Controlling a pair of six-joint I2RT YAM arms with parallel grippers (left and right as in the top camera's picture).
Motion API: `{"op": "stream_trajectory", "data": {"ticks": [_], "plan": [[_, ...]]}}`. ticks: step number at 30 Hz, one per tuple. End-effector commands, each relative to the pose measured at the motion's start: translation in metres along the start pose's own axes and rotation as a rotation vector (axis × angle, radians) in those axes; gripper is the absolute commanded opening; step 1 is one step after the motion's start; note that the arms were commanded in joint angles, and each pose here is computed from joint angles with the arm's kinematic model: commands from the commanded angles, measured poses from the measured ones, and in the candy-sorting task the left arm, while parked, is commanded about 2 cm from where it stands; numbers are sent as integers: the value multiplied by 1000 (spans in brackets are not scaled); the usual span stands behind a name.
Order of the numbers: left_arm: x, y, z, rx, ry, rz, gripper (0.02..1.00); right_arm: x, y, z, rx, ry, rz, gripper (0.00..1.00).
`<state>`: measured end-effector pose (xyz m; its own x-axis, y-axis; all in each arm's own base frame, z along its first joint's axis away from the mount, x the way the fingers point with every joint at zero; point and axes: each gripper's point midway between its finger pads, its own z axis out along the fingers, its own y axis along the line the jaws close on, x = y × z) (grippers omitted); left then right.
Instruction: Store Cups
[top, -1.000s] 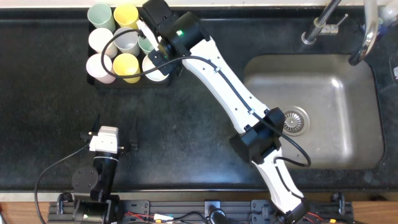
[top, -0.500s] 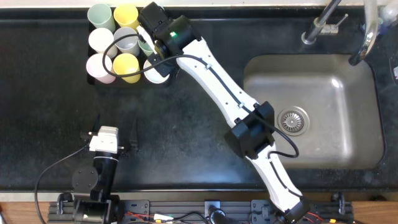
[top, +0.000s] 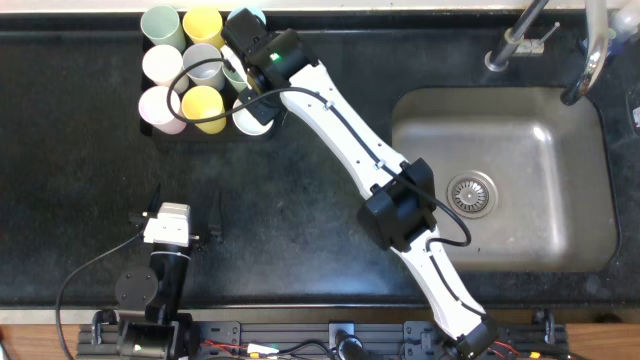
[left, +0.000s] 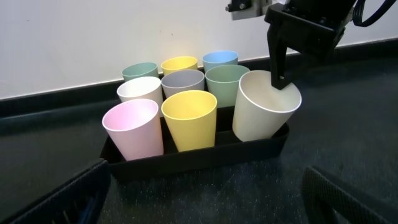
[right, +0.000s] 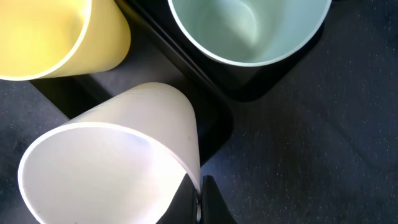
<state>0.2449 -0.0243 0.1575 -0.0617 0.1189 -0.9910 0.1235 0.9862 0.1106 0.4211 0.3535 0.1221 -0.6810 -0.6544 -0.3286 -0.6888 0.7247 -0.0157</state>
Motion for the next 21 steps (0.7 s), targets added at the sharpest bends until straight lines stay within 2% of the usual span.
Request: {"op": "stream_trajectory", "data": {"ticks": [1, 15, 17, 19, 21], "plan": [[0, -2, 0, 10, -3, 19, 998, -1, -7, 11, 10, 4, 6, 42], [0, -2, 0, 10, -3, 19, 998, -1, -9, 11, -2, 5, 15, 42], [0, -2, 0, 10, -3, 19, 998, -1, -10, 11, -1, 5, 18, 145], [0, -2, 0, 10, -3, 19, 998, -1, -12, 11, 0, 5, 23, 332], [0, -2, 0, 10, -3, 19, 998, 0, -12, 11, 1, 5, 24, 472]]}}
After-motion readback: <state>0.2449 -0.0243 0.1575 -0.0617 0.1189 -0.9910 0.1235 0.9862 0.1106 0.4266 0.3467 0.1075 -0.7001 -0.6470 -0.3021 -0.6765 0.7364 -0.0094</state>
